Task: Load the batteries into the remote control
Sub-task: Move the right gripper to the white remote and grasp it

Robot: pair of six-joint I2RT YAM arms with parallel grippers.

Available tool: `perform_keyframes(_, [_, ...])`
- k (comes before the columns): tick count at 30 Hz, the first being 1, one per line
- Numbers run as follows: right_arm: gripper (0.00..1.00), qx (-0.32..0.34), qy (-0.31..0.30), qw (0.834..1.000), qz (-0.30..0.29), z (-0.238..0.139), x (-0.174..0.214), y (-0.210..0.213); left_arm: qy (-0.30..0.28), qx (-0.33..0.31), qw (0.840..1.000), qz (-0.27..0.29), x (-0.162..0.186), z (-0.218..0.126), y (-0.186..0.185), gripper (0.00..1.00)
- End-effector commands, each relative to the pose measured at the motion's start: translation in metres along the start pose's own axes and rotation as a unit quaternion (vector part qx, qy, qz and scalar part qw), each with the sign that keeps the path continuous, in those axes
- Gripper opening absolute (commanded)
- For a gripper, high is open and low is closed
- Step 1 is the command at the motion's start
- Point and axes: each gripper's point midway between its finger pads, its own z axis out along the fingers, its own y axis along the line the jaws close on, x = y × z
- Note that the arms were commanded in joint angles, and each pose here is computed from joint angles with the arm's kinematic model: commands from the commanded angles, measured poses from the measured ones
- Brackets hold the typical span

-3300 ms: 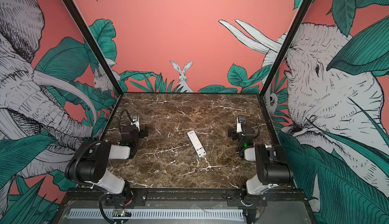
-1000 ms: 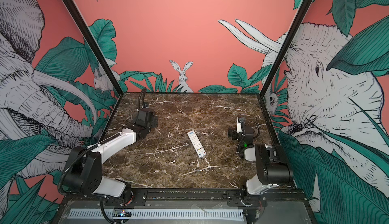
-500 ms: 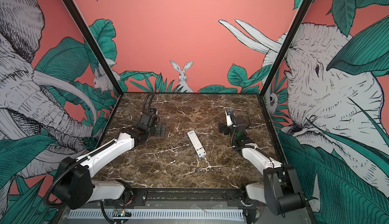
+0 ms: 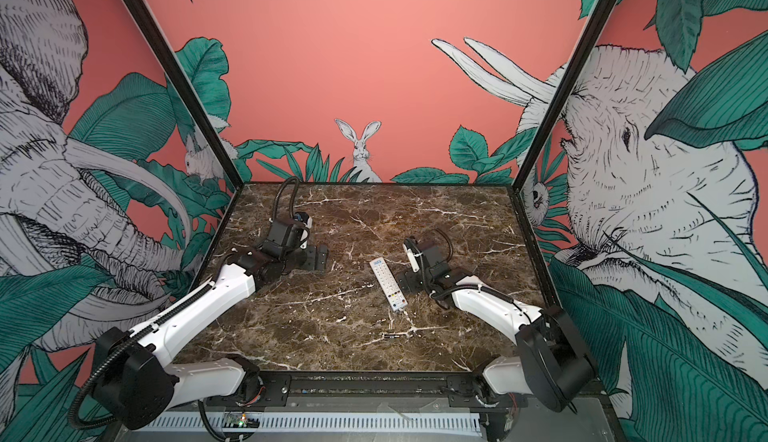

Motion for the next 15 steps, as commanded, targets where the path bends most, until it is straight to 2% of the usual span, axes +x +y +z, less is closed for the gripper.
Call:
perform_keyframes(1, [0.99, -0.023, 0.045, 0.999, 0.016, 0.008, 0.018, 0.023, 0.0, 0.021, 1.0, -0.008, -0.005, -0.008, -0.009, 0.99])
perform_keyframes(7, [0.99, -0.049, 0.065, 0.997, 0.0, 0.019, 0.028, 0.054, -0.005, 0.021, 1.0, 0.001, -0.007, -0.006, -0.009, 1.0])
perform_keyframes(15, [0.99, -0.032, 0.082, 0.996, -0.001, 0.029, 0.035, 0.054, -0.011, 0.04, 0.999, 0.002, -0.005, -0.002, -0.015, 1.0])
